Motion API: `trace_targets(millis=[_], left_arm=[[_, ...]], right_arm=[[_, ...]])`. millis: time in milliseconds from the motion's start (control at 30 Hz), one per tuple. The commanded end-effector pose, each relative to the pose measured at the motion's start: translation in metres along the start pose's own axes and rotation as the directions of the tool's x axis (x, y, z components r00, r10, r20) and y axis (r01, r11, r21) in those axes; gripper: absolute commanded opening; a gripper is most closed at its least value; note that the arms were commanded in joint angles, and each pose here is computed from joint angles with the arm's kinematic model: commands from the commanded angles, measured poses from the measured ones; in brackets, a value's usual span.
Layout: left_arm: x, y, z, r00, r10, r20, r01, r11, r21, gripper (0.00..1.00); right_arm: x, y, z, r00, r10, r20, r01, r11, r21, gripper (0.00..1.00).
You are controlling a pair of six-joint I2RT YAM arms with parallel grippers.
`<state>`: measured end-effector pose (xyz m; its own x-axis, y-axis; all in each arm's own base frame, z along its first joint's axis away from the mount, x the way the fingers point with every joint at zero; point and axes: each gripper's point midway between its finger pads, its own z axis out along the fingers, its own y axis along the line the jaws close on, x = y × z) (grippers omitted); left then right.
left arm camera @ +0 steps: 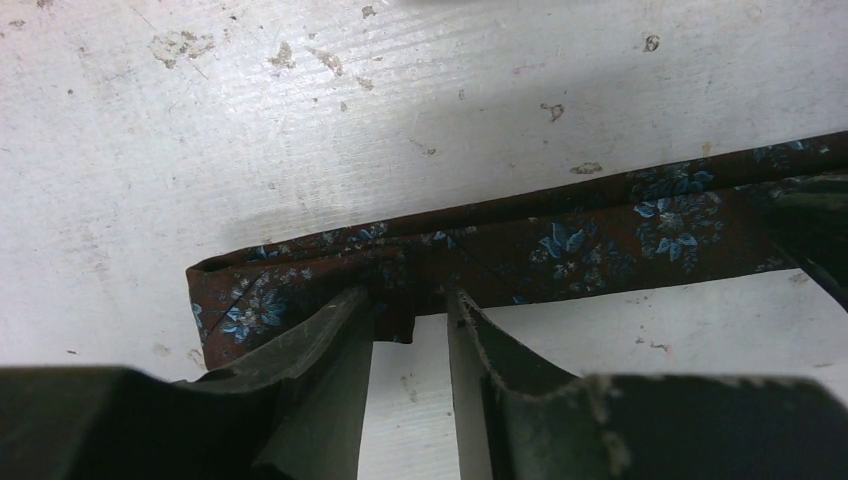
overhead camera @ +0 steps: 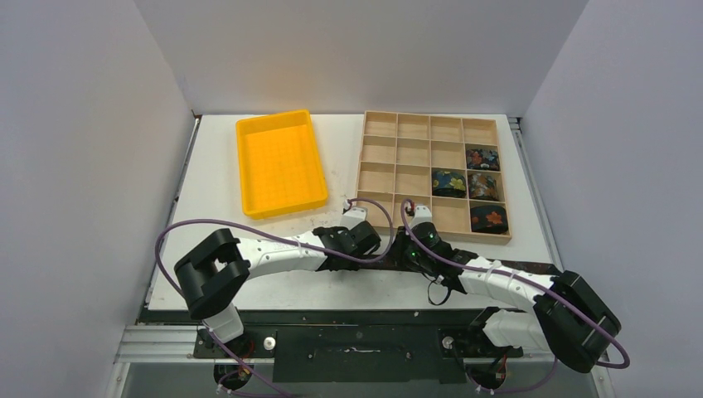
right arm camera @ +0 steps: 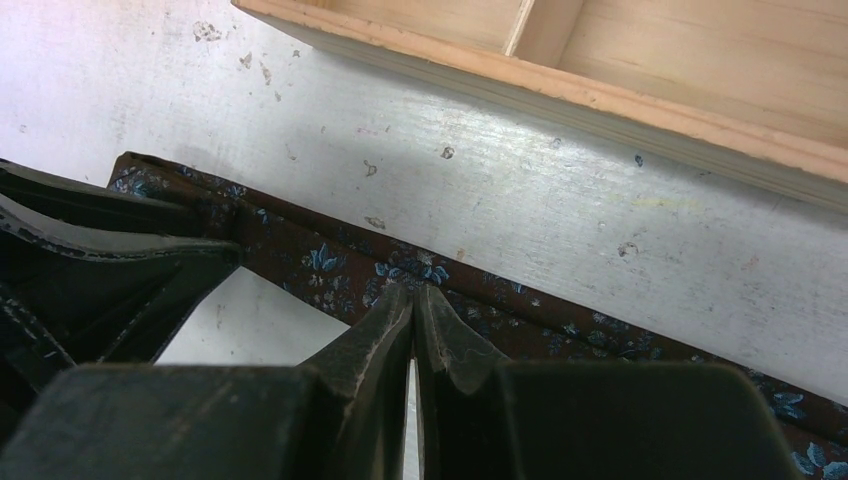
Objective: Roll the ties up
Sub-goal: Roll the tie at the center of the board.
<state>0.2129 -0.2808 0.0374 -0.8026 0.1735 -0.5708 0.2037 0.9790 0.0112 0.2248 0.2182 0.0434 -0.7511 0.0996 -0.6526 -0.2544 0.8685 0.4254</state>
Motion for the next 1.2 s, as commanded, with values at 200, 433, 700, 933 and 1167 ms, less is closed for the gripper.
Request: trace_targets(millis=[200, 433, 700, 933, 1167], left_arm=[[-0.012, -0.010, -0.016, 0.998, -0.052, 0.041, 0.049, 0.997, 0.064, 0.37], [-0.023, -0.008, -0.034, 0.993, -0.090, 0.076, 0.082, 0.991, 0.107, 0.41], [-0.039, 0.001, -0.060, 0.981, -0.138, 0.136, 0.118, 0.982, 0.149, 0.44], [-0.057, 0.019, -0.083, 0.955, -0.213, 0.207, 0.170, 0.964, 0.204, 0.45], [-0.070, 0.058, -0.106, 0.904, -0.307, 0.296, 0.244, 0.941, 0.233, 0.48]], right_arm=[[-0.016, 0.002, -0.004, 0.998, -0.006, 0.058, 0.006, 1.000, 0.000, 0.08], [-0.022, 0.002, -0.007, 0.998, -0.010, 0.068, 0.009, 1.000, 0.007, 0.08], [-0.029, 0.003, -0.012, 0.996, -0.018, 0.092, 0.017, 1.000, 0.012, 0.08], [-0.032, 0.003, -0.015, 0.995, -0.031, 0.096, 0.029, 0.999, 0.018, 0.08], [-0.035, 0.004, -0.016, 0.993, -0.032, 0.110, 0.031, 0.999, 0.010, 0.10]])
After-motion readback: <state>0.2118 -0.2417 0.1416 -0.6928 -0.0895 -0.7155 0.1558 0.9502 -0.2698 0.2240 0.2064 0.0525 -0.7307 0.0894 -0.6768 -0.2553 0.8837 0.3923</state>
